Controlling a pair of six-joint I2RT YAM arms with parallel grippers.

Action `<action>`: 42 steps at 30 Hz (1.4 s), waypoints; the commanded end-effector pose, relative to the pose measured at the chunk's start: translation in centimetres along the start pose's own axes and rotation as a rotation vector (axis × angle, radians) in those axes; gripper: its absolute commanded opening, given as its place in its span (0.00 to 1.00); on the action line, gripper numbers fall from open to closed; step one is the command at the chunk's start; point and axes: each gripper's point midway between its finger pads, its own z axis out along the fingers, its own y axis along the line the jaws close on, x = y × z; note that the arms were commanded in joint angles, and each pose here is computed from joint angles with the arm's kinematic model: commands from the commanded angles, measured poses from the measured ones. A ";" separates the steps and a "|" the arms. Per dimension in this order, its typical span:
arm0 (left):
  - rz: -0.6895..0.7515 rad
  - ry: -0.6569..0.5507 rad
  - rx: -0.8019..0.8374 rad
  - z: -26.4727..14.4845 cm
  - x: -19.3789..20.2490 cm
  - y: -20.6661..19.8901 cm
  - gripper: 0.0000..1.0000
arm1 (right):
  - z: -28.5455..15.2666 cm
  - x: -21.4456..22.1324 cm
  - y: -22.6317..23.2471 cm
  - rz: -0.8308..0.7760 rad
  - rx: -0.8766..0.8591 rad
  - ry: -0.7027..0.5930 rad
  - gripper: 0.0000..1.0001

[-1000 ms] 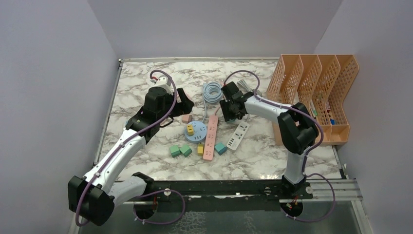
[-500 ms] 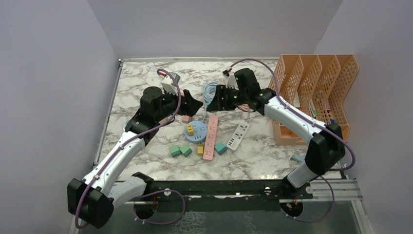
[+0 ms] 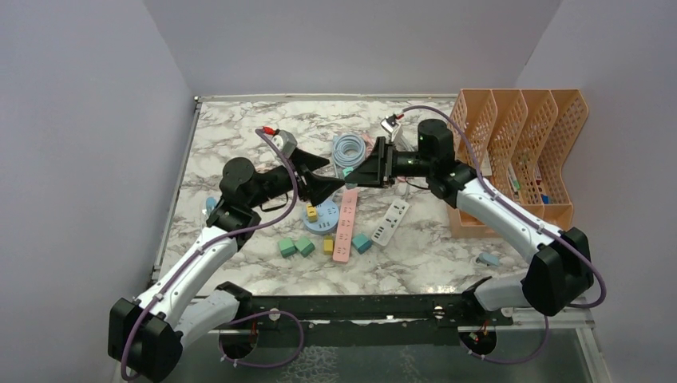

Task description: Insert the plug

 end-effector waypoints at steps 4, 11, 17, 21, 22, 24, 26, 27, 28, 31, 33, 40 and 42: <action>0.133 -0.050 0.284 0.4 -1.4 -5.5 0.80 | -1.5 -0.7 5.3 -0.002 -0.172 -0.029 0.42; 0.226 -0.055 0.284 1.7 -0.5 -5.7 0.73 | -1.7 -0.7 5.6 0.065 -0.171 -0.035 0.42; 0.281 -0.046 0.276 2.5 0.2 -5.1 0.67 | -1.8 -0.2 5.5 0.123 -0.190 -0.021 0.42; 0.288 -0.043 0.264 2.7 0.4 -4.7 0.67 | -1.9 -0.1 5.6 0.141 -0.195 -0.022 0.42; 0.288 -0.041 0.262 2.7 0.5 -4.6 0.68 | -1.9 -0.1 5.7 0.142 -0.197 -0.024 0.42; 0.292 -0.039 0.256 2.8 0.6 -4.4 0.68 | -1.9 0.0 5.7 0.148 -0.197 -0.024 0.42; 0.292 -0.037 0.252 2.9 0.7 -4.3 0.66 | -1.9 0.1 5.6 0.160 -0.196 -0.018 0.43; 0.295 -0.035 0.251 2.9 0.8 -4.2 0.65 | -1.9 0.1 5.6 0.165 -0.199 -0.014 0.43; 0.297 -0.031 0.249 3.0 1.0 -4.0 0.64 | -1.9 0.1 5.7 0.164 -0.207 -0.013 0.44; 0.305 -0.030 0.229 3.1 1.2 -3.6 0.55 | -1.9 0.2 5.8 0.165 -0.211 -0.001 0.45; 0.312 -0.031 0.222 3.3 1.2 -3.4 0.47 | -1.8 0.5 5.7 0.167 -0.208 0.017 0.45; 0.362 -0.020 0.193 3.4 1.5 -2.5 0.29 | -1.4 0.2 3.9 0.076 -0.096 0.024 0.61; 0.373 0.017 0.183 3.4 2.4 -2.0 0.29 | -1.4 -0.6 1.8 0.034 0.058 -0.009 0.66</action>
